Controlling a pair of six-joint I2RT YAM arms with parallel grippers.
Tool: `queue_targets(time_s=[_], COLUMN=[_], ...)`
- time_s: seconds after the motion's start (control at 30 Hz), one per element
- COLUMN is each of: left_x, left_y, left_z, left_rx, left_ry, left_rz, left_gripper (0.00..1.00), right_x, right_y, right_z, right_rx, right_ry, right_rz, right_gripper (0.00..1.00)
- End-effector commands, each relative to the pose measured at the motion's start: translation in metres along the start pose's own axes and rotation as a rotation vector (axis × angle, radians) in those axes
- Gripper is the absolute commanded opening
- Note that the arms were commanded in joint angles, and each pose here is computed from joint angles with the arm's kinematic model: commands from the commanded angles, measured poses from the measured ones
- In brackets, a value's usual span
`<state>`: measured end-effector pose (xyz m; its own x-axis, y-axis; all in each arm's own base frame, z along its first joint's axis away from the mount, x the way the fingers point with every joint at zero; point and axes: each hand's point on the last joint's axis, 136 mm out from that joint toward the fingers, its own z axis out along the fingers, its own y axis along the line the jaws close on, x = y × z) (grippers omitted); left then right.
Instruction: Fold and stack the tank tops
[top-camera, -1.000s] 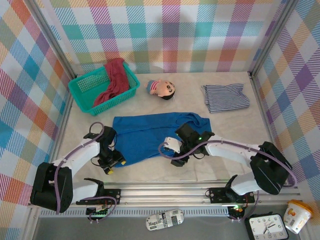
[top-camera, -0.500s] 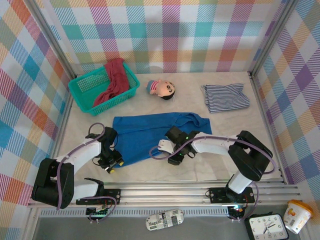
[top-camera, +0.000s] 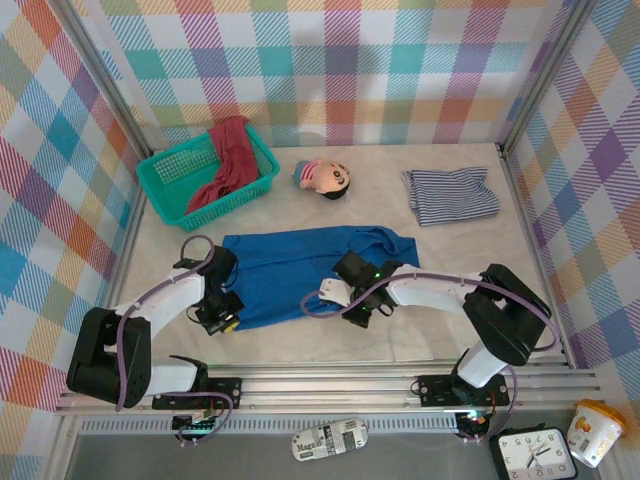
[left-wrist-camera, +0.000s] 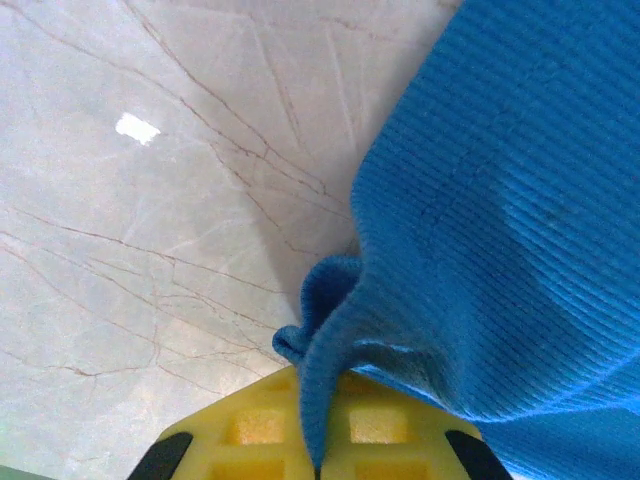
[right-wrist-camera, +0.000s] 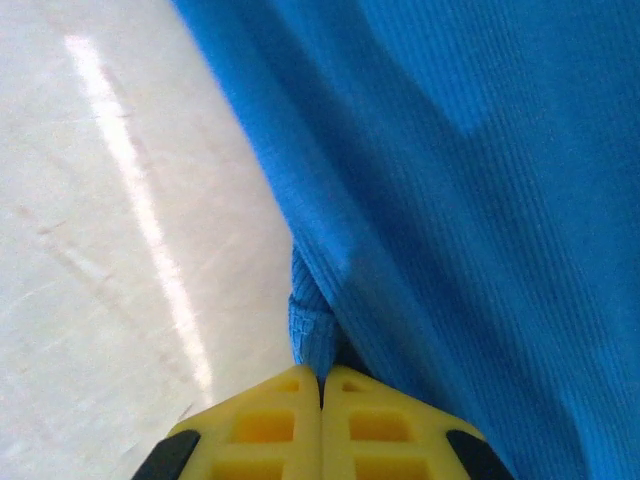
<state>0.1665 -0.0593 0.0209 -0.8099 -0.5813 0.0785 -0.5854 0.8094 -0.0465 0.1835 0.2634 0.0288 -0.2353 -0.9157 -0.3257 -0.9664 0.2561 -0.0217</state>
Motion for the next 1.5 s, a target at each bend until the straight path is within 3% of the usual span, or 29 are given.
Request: queue_targets(time_s=[0.0,0.27,0.63,1.0,1.47], left_x=[0.002,0.011,-0.030,-0.070,-0.098], left_y=[0.009,0.013,-0.034,-0.056,-0.043], left_z=[-0.017,-0.040,-0.057,-0.047,-0.022], left_rx=[-0.031,-0.017,0.035,0.038,-0.055], left_ry=[-0.021,-0.016,-0.048,-0.009,0.004], left_rz=[0.025,0.023,0.060,0.056,0.042], left_gripper=[0.03,0.03,0.05,0.07,0.13], right_x=[0.007,0.011,-0.014,-0.017,-0.004], right_y=[0.028,0.055,0.013,-0.038,-0.073], right_z=[-0.016,-0.037,-0.046,-0.030,-0.007], right_rx=[-0.125,-0.265,-0.349,-0.294,-0.179], right_ry=[-0.005,-0.026,-0.094,-0.115,-0.072], right_rz=[0.012,0.038,0.174,0.280,0.330], right_gripper=[0.00,0.00,0.00,0.00,0.03])
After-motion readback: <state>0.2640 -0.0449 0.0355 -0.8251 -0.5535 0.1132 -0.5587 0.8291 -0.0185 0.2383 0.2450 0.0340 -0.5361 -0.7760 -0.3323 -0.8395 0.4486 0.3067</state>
